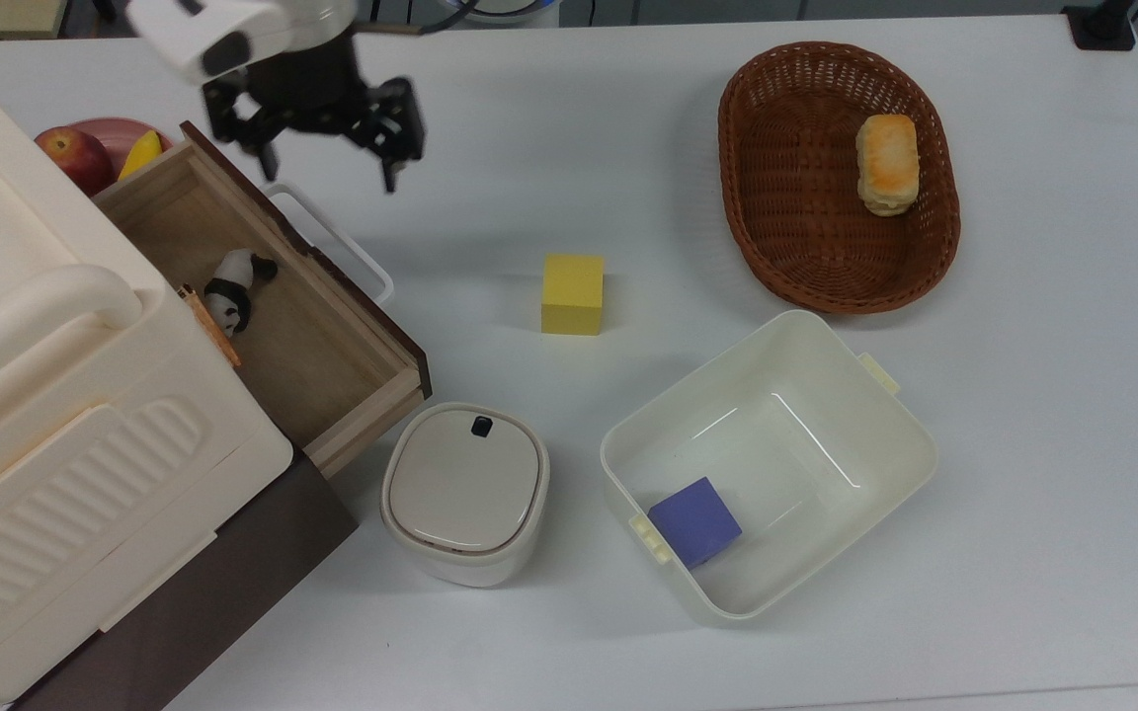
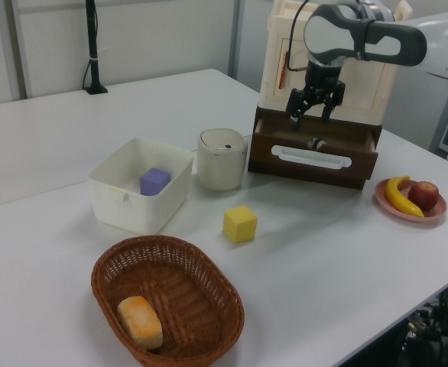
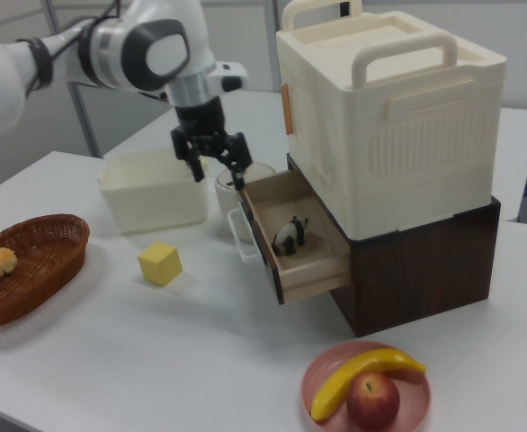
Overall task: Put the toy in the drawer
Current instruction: 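Open the gripper to release the panda and raise it away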
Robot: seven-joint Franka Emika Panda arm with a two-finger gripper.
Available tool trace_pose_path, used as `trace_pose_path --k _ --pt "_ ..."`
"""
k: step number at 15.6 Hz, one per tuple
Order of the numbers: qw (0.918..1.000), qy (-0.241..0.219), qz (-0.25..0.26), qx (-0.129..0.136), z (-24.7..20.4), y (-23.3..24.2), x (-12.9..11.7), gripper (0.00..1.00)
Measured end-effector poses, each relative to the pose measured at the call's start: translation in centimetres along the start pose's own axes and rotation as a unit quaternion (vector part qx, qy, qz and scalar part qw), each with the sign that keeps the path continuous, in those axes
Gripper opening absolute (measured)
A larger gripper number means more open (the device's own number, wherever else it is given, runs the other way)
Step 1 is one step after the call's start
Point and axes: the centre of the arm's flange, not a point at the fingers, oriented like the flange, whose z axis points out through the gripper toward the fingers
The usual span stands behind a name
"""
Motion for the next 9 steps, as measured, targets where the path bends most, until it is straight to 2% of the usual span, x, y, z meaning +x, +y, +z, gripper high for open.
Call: trace_pose_path --k 4,9 --pt "0.9996 -0.022 0.004 0.019 -2.7 -4.6 -1.9 1.0" --pt "0.9984 -0.024 0.015 0.048 -2.6 -5.5 -1.9 1.0"
